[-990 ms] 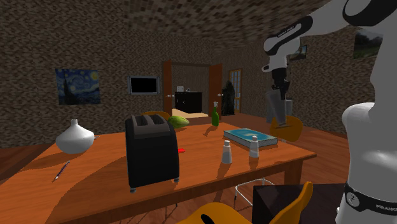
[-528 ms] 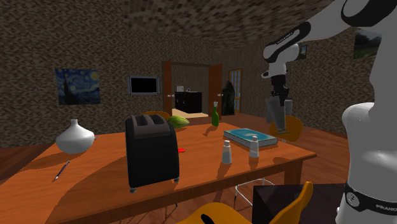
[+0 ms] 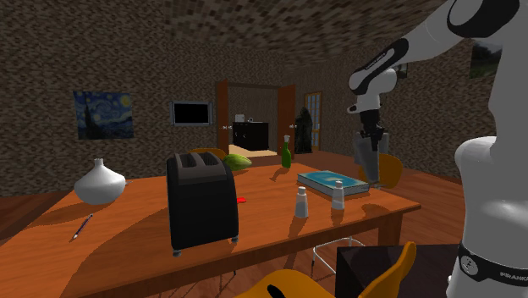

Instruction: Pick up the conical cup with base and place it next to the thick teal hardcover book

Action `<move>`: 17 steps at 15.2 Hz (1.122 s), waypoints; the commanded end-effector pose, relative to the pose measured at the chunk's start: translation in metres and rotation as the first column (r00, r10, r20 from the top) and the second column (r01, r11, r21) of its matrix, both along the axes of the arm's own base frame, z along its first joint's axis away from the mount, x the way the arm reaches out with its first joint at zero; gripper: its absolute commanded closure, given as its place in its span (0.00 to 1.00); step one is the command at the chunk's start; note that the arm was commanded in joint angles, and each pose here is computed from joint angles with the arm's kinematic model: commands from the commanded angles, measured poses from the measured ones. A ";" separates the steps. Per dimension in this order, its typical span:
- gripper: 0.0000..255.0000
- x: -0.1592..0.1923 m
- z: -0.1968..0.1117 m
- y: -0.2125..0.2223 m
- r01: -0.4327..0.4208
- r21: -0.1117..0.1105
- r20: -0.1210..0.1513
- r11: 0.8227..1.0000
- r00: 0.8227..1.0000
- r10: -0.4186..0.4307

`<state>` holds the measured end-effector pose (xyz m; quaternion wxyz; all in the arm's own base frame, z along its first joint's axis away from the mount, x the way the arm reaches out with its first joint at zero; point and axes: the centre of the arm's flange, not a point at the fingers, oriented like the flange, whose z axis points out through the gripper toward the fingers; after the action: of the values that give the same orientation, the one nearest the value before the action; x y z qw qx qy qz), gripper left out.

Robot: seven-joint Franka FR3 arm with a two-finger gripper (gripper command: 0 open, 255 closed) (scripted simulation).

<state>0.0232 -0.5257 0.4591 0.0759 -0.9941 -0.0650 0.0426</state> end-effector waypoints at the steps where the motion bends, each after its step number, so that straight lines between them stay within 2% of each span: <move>1: 1.00 0.000 -0.011 0.001 0.000 -0.001 0.000 1.000 1.000 0.000; 6: 1.00 0.000 -0.035 0.001 0.000 -0.001 0.000 1.000 1.000 0.000; 13: 1.00 0.000 -0.035 0.001 0.000 -0.001 0.000 1.000 1.000 0.000; 14: 0.00 0.000 -0.035 0.001 0.000 -0.001 0.000 1.000 1.000 0.000; 17: 0.00 0.000 -0.035 0.001 0.000 -0.001 0.000 1.000 1.000 0.000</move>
<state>0.0231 -0.5248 0.4239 0.0756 -0.9941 -0.0650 0.0424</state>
